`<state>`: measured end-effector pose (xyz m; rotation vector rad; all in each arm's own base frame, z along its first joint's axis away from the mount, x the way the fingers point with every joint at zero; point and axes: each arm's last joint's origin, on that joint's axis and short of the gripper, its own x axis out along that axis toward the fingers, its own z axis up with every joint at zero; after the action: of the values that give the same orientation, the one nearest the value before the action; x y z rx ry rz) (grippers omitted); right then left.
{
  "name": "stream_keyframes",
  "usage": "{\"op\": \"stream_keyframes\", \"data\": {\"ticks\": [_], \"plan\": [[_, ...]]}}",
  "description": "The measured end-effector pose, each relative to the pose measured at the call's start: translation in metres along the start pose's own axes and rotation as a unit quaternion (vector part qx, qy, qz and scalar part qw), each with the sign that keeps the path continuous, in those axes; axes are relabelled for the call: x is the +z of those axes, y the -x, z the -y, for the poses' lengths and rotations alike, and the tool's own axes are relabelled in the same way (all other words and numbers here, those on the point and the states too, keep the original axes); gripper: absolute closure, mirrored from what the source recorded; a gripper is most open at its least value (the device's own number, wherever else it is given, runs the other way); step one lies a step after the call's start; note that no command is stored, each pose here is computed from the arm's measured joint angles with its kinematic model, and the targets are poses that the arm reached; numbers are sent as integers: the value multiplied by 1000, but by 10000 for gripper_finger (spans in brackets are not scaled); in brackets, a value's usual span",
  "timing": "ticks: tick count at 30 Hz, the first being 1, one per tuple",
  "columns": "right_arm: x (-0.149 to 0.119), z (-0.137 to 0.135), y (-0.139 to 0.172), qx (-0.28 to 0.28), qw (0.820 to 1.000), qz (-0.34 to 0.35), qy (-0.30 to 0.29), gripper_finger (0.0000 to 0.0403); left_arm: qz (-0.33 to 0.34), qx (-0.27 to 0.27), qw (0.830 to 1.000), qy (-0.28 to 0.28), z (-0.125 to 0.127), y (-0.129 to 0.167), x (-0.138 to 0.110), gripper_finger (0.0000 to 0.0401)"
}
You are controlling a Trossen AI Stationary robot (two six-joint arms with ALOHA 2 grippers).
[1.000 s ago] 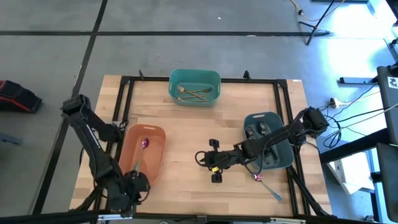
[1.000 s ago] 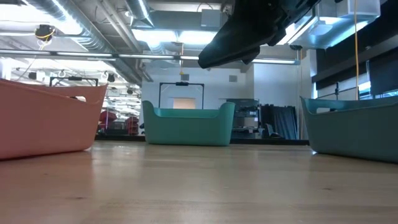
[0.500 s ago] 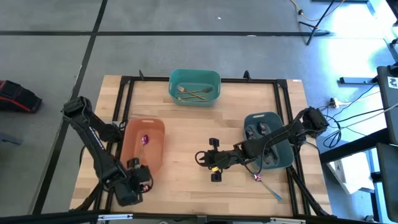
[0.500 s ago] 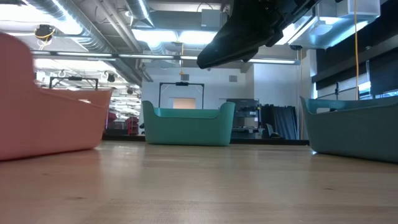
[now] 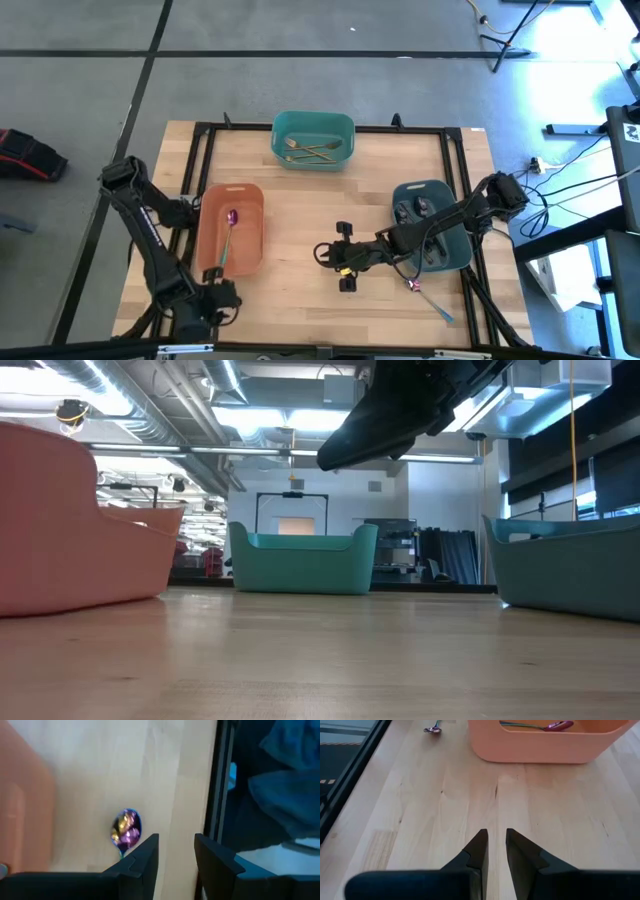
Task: Sort silverware by color (type)
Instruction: Put the purple spoon into the orange bin
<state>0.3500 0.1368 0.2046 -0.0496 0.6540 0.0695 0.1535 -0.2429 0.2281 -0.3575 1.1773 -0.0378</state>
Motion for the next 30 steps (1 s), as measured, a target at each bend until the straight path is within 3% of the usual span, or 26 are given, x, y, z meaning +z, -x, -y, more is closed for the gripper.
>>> {"op": "stream_keyframes", "data": {"ticks": [12,19,25,30], "plan": [[-1,0,0,8,1000,-4,-1,343,-70,40,996,-33,11,-38,-32,280],[-1,0,0,7,1000,-4,-1,343,-110,100,989,-8,4,-54,-41,280],[-1,0,0,7,1000,-4,-1,343,-101,147,984,7,-4,-54,-42,280],[-1,0,0,7,1000,-4,-1,343,-93,148,984,6,-4,-54,-42,280]]}}
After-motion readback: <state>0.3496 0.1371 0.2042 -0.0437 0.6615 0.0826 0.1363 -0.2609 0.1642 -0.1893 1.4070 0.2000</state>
